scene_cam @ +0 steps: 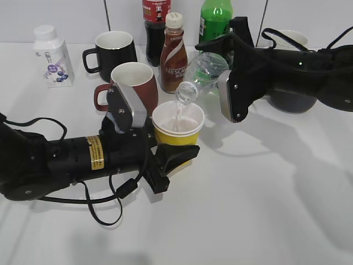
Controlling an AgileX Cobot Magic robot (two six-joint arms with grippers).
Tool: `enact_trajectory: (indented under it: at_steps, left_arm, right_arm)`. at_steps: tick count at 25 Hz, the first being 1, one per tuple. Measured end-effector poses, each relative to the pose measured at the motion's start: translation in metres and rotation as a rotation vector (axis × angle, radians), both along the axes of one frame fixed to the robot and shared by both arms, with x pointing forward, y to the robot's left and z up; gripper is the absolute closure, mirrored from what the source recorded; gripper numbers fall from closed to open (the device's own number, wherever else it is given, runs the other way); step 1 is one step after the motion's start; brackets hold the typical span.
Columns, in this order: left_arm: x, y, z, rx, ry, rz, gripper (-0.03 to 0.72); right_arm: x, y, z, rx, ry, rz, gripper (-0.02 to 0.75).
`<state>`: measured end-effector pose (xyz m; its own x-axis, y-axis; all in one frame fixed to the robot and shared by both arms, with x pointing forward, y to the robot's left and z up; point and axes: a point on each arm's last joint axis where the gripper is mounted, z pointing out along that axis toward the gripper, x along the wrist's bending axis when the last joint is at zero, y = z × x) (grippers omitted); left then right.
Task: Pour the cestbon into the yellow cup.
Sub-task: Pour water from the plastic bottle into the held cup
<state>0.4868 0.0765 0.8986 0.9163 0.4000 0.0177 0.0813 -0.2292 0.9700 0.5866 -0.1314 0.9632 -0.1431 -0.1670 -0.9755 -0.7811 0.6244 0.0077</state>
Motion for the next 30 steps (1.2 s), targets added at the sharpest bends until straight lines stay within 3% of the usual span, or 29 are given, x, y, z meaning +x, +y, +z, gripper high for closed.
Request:
enact_trajectory:
  at_steps: [30]
  left_arm:
    - [-0.0001, 0.0001, -0.0006, 0.007, 0.002, -0.001, 0.315]
  right_arm:
    - [-0.0001, 0.0002, 0.0009, -0.012, -0.026, 0.008, 0.269]
